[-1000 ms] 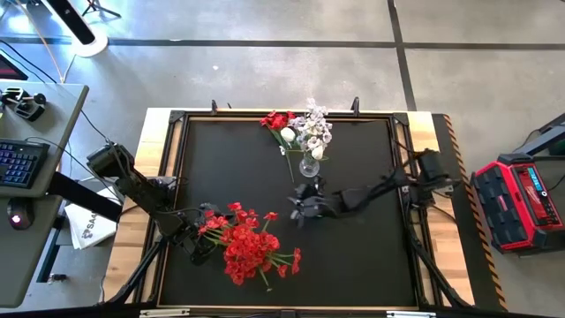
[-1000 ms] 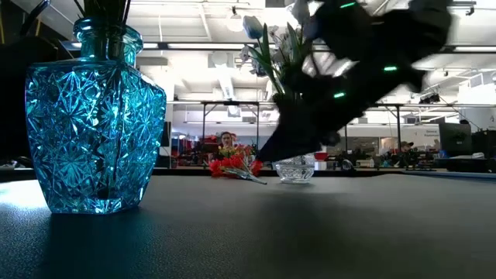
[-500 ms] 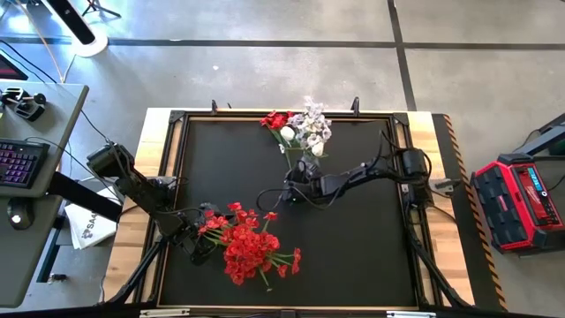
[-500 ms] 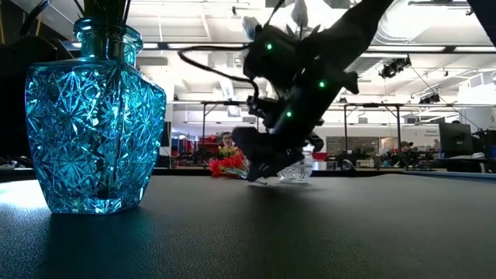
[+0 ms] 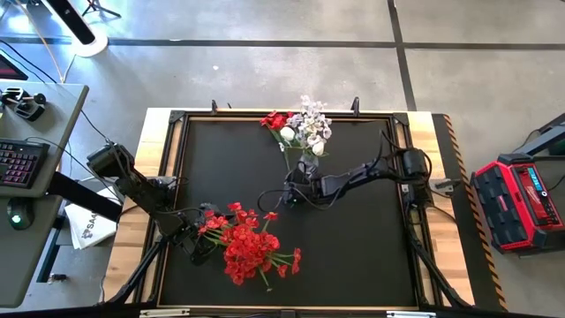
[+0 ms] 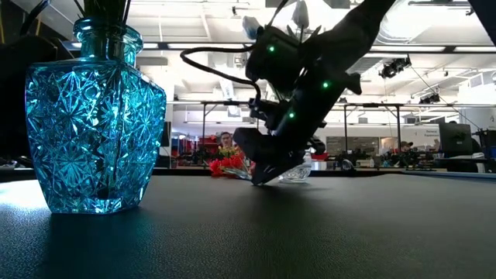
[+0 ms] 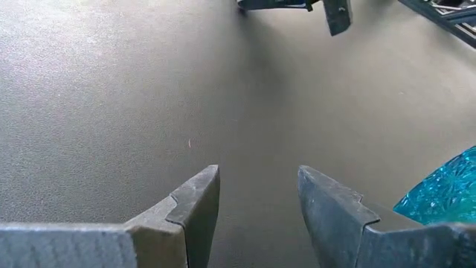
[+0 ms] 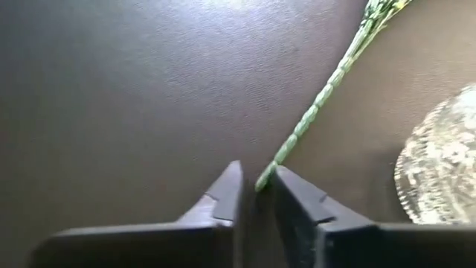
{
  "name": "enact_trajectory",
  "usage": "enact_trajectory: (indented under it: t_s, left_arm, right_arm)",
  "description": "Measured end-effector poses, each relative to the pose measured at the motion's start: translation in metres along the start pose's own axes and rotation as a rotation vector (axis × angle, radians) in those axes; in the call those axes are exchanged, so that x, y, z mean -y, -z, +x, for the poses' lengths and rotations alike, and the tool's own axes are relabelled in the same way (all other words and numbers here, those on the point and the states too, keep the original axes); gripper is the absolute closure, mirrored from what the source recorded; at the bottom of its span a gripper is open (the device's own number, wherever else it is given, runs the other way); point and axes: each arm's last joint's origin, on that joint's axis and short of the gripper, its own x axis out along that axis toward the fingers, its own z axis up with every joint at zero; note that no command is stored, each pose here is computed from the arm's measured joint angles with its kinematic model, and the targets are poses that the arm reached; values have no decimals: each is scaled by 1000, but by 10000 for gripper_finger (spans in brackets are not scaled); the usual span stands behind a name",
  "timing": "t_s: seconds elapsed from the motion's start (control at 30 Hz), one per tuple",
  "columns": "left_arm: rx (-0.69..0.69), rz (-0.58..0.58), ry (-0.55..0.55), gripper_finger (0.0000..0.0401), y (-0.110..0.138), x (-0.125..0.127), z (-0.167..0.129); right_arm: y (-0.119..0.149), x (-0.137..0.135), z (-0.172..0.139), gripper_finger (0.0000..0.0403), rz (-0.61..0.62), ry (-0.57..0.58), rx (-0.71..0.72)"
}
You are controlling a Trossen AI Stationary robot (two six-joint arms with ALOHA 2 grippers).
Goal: Sort flowers into vase by color
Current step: Put the red flowers into the blue vase
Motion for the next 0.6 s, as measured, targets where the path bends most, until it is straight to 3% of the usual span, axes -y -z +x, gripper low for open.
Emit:
enact_trajectory:
  t_s: [0.13, 0.43, 0.6]
  left_arm:
    - [0, -1, 0, 234, 0, 0, 0]
    - [-1, -1, 1, 234, 0, 0, 0]
    - [0, -5, 4, 234, 0, 1, 0]
  right_arm:
    - [4, -4, -3, 396, -23, -24, -18]
    - [27, -25, -37, 398, -94, -82, -103]
    - [28, -30, -50, 396, -101, -78, -59]
